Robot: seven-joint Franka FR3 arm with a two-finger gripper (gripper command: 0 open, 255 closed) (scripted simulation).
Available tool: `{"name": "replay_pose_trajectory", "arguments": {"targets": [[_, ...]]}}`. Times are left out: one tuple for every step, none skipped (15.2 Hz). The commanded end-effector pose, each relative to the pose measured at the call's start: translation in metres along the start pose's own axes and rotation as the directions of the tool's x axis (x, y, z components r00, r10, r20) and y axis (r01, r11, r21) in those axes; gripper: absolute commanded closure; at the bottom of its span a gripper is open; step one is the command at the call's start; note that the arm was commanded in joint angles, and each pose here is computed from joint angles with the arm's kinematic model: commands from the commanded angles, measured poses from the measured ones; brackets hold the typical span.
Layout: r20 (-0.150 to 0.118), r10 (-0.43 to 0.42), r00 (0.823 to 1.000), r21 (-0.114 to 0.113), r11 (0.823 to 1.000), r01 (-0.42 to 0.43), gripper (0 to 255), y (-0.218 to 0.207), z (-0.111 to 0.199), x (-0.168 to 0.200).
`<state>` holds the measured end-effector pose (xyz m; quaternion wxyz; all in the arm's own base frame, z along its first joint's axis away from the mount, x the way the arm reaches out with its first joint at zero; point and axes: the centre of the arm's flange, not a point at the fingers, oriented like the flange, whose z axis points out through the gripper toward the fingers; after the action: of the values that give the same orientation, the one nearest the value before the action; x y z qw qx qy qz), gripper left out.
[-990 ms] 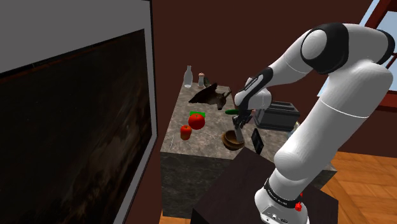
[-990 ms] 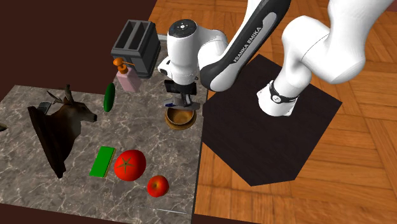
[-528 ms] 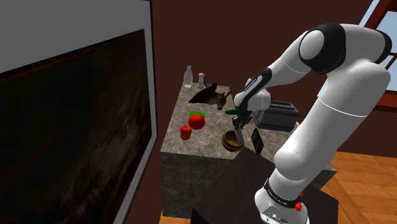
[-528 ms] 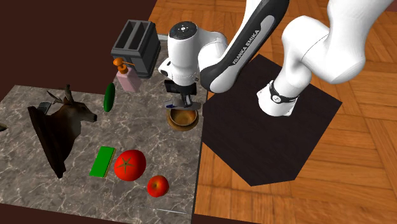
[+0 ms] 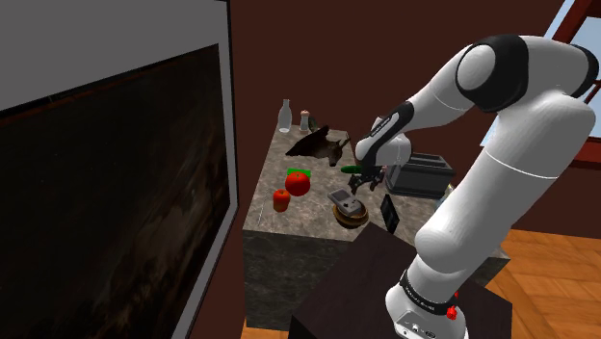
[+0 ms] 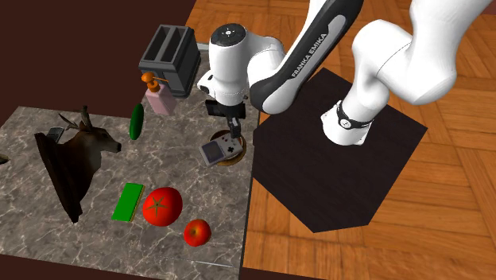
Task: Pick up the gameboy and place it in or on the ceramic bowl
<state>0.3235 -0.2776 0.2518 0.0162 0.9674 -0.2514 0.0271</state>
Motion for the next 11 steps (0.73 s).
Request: {"name": "replay_pose_trajectory", "arguments": {"targets": [[0.001,0.000,1.000,0.000,1.000,0.000,0,-0.001,-0.020,-0.001],[0.001,0.000,1.000,0.000,1.000,0.000,0,-0.001,-0.033,-0.001],[0.001,0.000,1.000,0.000,1.000,0.000,0,-0.001,-0.044,-0.001],[0.001,0.000,1.000,0.000,1.000,0.000,0,-0.001,-0.044,-0.001],[0.001,0.000,1.000,0.000,1.000,0.000,0,-0.001,-0.044,-0.001],[0.001,0.000,1.000,0.000,1.000,0.000,0,-0.001,-0.044,-0.001],[0.001,0.000,1.000,0.000,1.000,0.000,0,-0.001,-0.044,-0.001],[0.001,0.000,1.000,0.000,1.000,0.000,0,-0.001,-0.044,-0.001],[0.001,0.000,1.000,0.000,1.000,0.000,0,-0.001,-0.044,-0.001],[0.001,0.000,1.000,0.000,1.000,0.000,0,-0.001,-0.044,-0.001],[0.001,0.000,1.000,0.000,1.000,0.000,0,-0.001,-0.044,-0.001]]}}
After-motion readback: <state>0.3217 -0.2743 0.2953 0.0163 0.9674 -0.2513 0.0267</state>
